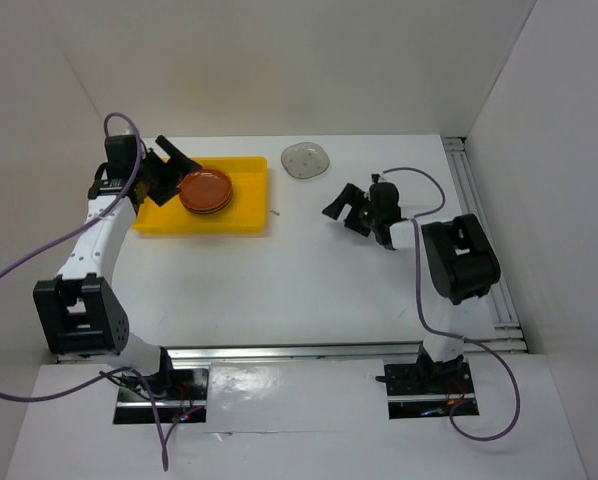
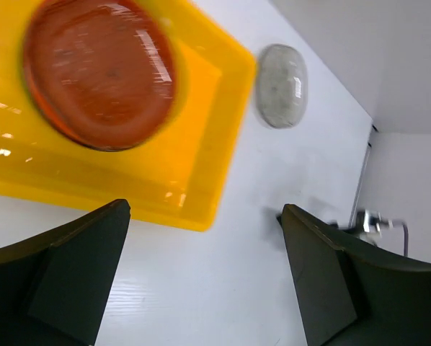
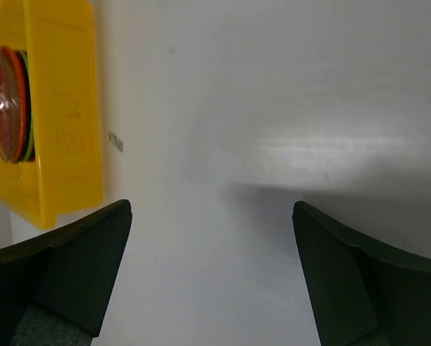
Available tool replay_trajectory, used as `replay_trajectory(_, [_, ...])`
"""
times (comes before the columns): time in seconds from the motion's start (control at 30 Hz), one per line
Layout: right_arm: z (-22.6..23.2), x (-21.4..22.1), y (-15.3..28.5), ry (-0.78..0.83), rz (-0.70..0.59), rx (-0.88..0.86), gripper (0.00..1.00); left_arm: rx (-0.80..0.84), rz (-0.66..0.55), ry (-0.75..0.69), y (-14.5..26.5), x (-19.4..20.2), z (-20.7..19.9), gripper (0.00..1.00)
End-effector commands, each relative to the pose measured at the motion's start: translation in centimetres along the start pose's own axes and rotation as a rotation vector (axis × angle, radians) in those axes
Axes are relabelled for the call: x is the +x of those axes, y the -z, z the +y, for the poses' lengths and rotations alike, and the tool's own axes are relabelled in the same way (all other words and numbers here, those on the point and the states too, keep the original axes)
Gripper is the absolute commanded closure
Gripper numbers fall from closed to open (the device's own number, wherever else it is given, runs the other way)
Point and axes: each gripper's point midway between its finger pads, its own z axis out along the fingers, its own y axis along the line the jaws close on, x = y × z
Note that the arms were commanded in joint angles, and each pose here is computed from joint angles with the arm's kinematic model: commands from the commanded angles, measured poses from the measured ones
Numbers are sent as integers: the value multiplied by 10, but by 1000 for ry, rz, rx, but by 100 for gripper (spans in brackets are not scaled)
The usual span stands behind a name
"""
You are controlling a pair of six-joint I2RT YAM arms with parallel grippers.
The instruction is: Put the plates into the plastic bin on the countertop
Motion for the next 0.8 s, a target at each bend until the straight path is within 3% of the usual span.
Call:
replay_trajectory(0.0, [37,-56,-30,25,-124,-115,0,39,-72,-159,38,2,-52,0])
replay_trajectory(0.17, [25,-89,-76,-57,-169,-42,0,84,-57,-265,57,36,-88,0])
replay_trajectory(0.37, [-25,-94,-142,-118,-118,220,14,113,-65,-293,70,43,-99,0])
replay_trajectory(0.5, [-53,-77,-165,-140,-66,299,40,91,-88,-291,77,39,-95,0])
replay_trajectory(0.53, [-53,-80,-164,-150,-76,308,50,98,-96,-291,79,36,-99,0])
replay_trajectory(0.57, [-60,-75,-165,-152,-66,330,67,98,-96,-291,79,36,-99,0])
replay_trajectory(0.6, [-66,-72,-167,-152,-69,347,73,106,-88,-292,79,38,-100,0])
replay_trajectory(0.77, [-73,-68,-169,-154,-56,373,75,112,-82,-293,80,39,-101,0])
